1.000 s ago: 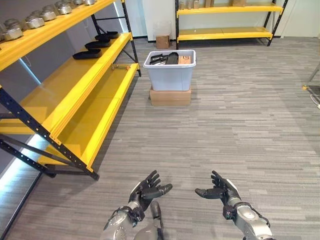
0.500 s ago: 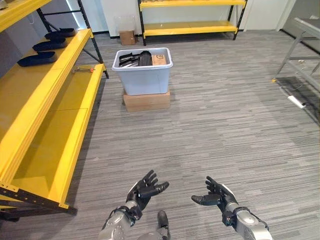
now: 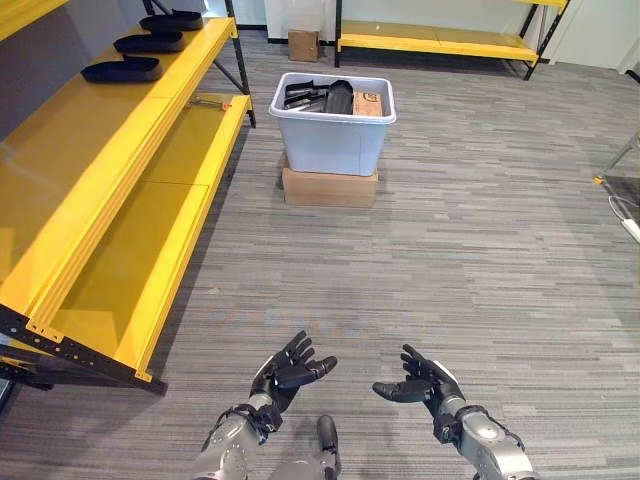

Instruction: Move parts from the plastic box to the shelf.

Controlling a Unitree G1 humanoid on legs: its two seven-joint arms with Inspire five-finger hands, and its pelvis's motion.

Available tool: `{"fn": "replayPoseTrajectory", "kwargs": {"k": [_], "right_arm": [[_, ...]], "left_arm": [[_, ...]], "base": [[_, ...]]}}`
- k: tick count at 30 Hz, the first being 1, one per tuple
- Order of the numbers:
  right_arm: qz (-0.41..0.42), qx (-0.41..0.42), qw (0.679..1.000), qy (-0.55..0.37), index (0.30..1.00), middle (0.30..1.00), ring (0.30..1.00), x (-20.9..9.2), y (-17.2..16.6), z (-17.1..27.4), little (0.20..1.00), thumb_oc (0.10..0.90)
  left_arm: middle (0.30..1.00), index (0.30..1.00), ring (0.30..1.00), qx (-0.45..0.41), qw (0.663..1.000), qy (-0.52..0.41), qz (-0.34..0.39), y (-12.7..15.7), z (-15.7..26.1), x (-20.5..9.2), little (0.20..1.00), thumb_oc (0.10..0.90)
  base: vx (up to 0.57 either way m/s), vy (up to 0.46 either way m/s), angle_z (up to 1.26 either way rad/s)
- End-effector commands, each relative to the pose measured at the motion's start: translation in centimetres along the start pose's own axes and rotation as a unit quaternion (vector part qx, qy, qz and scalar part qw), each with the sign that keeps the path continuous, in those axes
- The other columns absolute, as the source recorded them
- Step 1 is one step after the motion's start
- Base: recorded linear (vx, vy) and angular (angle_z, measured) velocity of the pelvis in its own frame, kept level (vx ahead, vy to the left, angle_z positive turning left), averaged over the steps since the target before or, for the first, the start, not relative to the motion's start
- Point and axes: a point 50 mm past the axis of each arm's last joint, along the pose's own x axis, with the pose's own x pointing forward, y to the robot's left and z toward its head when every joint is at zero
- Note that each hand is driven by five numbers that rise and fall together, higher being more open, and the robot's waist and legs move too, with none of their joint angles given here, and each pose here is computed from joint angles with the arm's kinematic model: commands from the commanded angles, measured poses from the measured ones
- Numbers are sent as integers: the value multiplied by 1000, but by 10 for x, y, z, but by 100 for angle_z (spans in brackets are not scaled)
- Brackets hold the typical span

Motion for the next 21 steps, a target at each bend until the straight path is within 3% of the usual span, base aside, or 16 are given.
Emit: {"fn": "replayPoseTrajectory", "kwargs": {"k": [1, 9, 21], "right_arm": [[2, -1, 993, -119, 1000, 1000, 1000, 5, 10, 46, 1000, 900], [-12, 10, 993, -116, 1000, 1000, 1000, 3, 9, 40, 1000, 900], [-34, 31, 991, -129, 1000, 1000, 1000, -2, -11, 40, 1000, 900]], "left_arm": [[1000, 1000, 1000, 46, 993, -94, -51, -19, 36, 6, 1000, 900], [1000, 1000, 1000, 32, 991, -107, -72, -29, 38, 6, 1000, 900], [1000, 1000, 1000, 39, 990, -88, -100, -35, 27, 8, 1000, 900]], "base": [[165, 213, 21], [137, 196, -10], [202, -71, 17]]}}
